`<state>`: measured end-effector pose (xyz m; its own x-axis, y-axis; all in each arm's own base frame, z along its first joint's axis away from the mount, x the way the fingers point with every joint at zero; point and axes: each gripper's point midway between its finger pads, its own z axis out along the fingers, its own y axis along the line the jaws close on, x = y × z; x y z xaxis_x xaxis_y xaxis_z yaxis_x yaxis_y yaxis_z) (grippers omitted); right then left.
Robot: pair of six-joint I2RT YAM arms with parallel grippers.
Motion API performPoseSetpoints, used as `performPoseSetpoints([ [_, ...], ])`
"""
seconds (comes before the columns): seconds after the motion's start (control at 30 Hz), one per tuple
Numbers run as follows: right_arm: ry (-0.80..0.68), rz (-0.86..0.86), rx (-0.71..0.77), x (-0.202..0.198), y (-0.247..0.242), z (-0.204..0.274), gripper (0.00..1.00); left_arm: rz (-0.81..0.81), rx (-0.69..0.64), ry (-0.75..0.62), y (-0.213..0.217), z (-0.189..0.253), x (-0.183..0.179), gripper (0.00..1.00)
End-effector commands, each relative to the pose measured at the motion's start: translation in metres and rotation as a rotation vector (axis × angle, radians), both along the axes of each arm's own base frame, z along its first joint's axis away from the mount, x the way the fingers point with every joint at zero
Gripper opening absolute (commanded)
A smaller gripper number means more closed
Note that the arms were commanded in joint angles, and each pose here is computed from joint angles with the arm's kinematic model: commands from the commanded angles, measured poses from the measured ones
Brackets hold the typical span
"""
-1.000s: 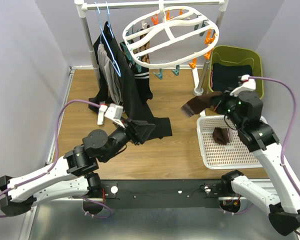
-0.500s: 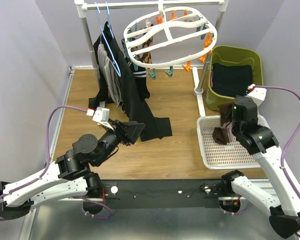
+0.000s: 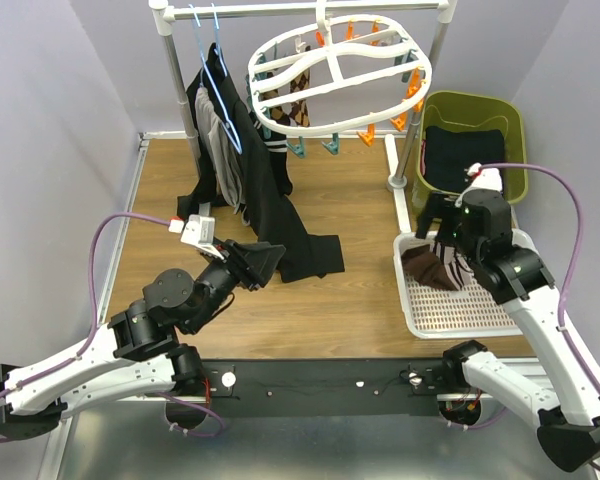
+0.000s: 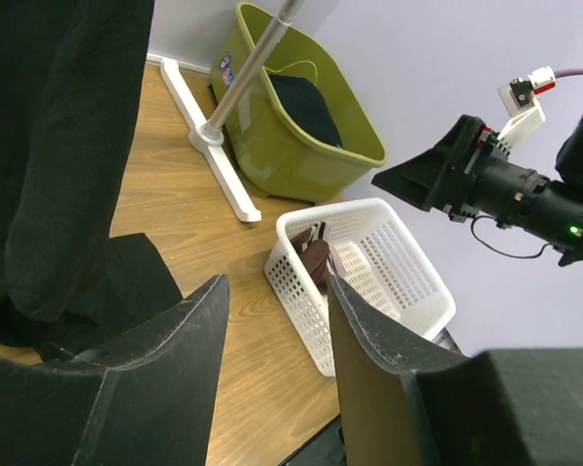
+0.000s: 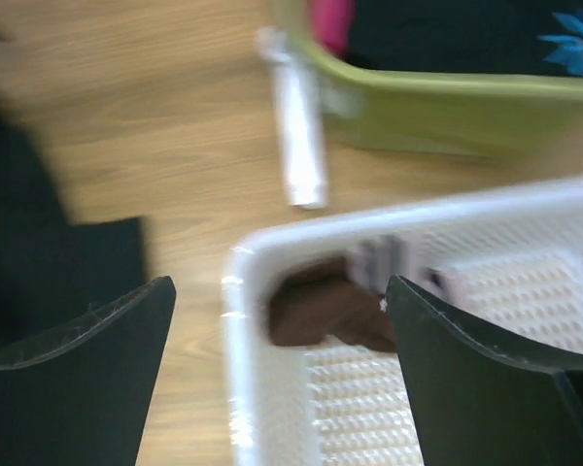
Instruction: Remove the socks clipped to the hanger
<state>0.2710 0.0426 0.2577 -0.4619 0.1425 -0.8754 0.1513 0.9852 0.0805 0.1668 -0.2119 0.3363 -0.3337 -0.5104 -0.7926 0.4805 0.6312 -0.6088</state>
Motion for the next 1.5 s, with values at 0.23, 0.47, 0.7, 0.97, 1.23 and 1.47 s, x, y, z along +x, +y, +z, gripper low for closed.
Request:
performPoseSetpoints([
  [0.23, -0.382, 0.919, 0.484, 0.019, 0.192, 0.041, 0.98, 0.061, -0.039, -0.004, 0.014, 0.01, 0.004, 0.5],
  [0.47, -0.584, 1.014, 0.508, 0.03, 0.264, 0.055, 0.96, 0.073, -0.043, 0.001, 0.018, 0.015, 0.005, 0.5],
  [0.7, -0.591, 0.961, 0.603, 0.065, 0.292, 0.031, 0.83, 0.055, -0.048, 0.014, 0.017, 0.016, 0.001, 0.49],
  [0.97, -0.579, 1.042, 0.69, 0.079, 0.331, 0.018, 0.76, 0.055, -0.06, 0.029, 0.024, 0.015, -0.002, 0.48],
  [1.23, -0.517, 1.012, 0.704, 0.101, 0.354, 0.004, 0.48, 0.045, -0.073, 0.03, 0.026, 0.021, -0.005, 0.47],
  [1.47, -0.498, 0.966, 0.737, 0.092, 0.343, -0.001, 0.02, 0.025, -0.071, 0.029, 0.021, 0.025, -0.006, 0.47],
])
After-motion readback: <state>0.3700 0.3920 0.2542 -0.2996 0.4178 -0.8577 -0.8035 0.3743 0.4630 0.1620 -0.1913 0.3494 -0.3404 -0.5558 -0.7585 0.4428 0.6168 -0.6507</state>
